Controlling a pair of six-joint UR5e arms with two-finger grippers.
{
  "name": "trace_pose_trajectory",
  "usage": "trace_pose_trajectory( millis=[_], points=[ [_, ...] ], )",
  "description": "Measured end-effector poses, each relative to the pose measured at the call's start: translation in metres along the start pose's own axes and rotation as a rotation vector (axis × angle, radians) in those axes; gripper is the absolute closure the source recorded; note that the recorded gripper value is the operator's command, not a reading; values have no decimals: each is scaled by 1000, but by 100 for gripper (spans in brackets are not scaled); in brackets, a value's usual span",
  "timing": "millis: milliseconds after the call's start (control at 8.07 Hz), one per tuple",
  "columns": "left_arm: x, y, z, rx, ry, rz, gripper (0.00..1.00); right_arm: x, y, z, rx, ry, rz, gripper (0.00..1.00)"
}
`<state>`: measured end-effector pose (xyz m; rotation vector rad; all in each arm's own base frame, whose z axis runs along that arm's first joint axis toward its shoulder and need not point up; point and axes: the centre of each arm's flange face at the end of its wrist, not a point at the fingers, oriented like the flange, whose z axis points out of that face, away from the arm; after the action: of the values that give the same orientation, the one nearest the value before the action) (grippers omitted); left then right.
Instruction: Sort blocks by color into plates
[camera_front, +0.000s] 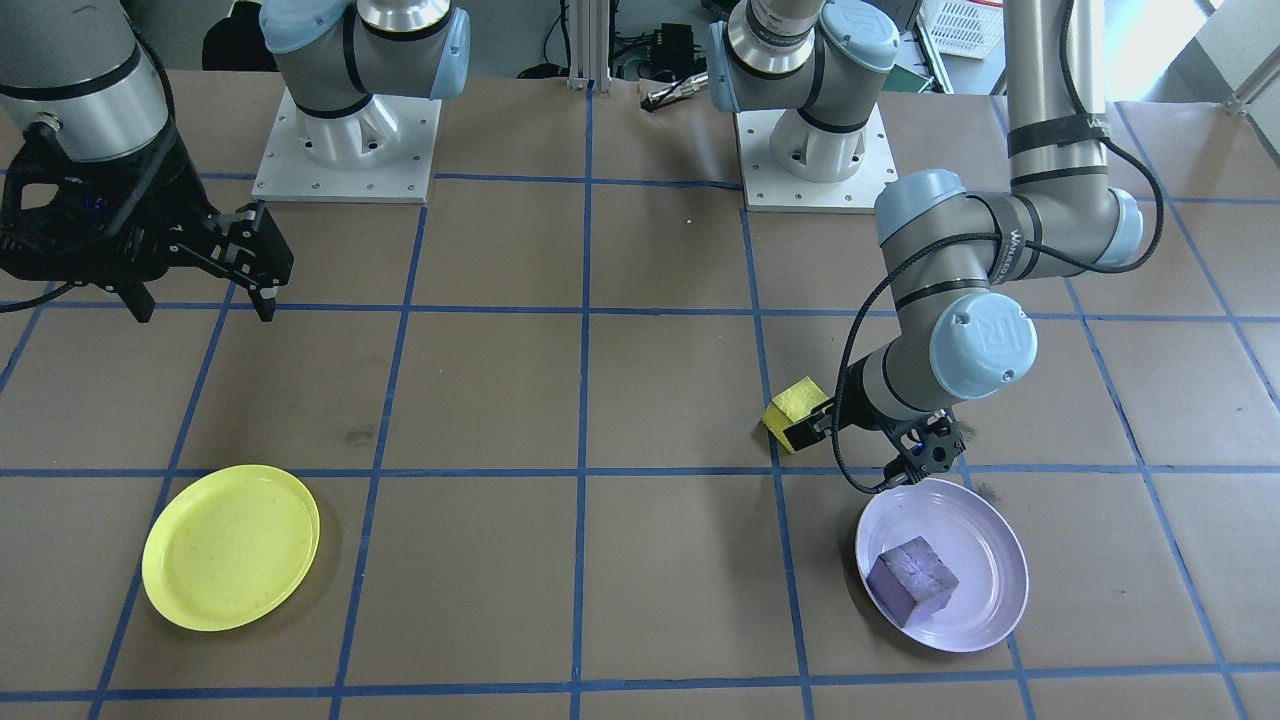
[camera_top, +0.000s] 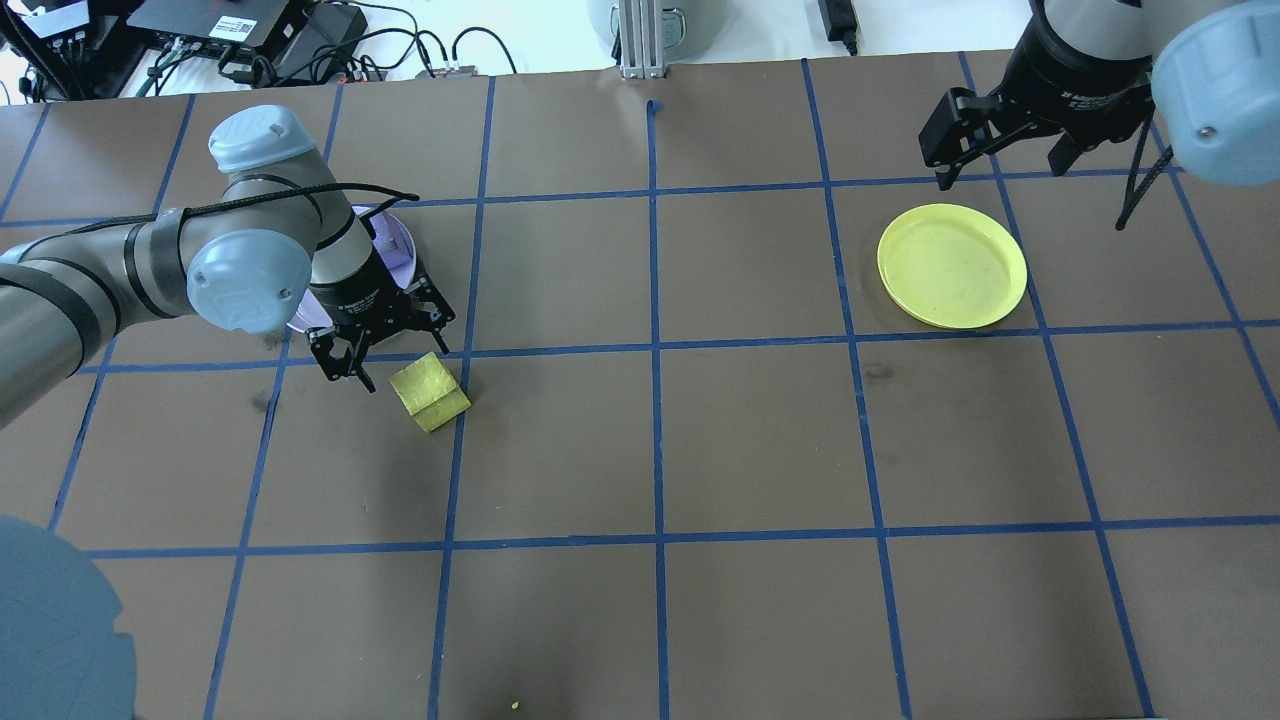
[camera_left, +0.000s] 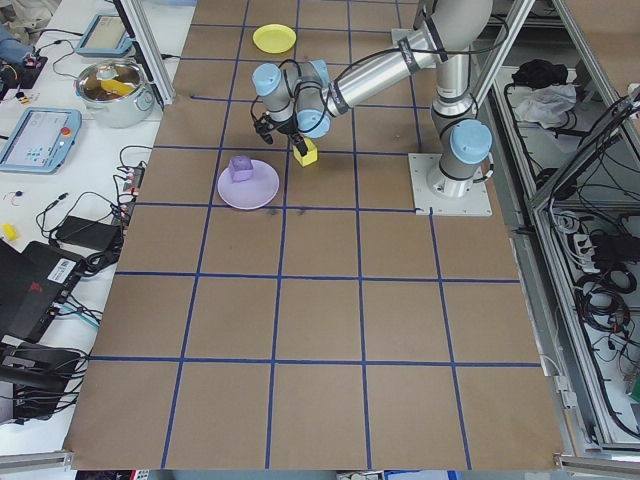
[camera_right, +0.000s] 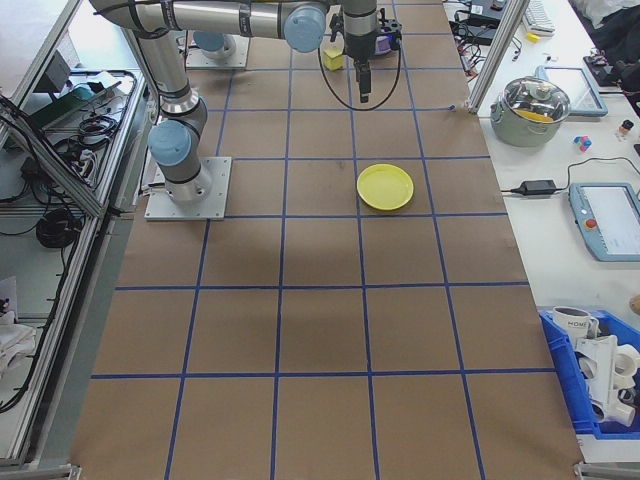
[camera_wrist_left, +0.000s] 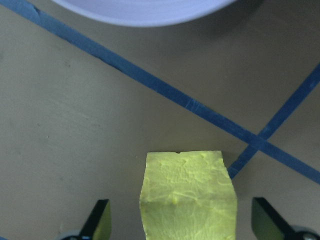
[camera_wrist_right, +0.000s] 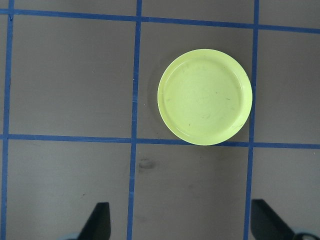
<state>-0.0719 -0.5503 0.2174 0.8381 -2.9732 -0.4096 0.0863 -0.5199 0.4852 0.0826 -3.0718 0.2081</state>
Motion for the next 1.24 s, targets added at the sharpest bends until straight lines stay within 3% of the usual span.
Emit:
trace_pose_trajectory(
  millis=[372,744,991,1239],
  points=[
    [-1,1,13,-20,-19,2,2,0,0,1,-4,0,-1,0],
    [-3,4,22,-35,-26,3,51,0,1,1,-7,-1,-1,0],
    [-3,4,28,-47,-29,1,59,0,1,2,-11,-2,0,0],
    [-3,3,29,-46,-29,2,59,0,1,2,-12,-4,0,0]
  ],
)
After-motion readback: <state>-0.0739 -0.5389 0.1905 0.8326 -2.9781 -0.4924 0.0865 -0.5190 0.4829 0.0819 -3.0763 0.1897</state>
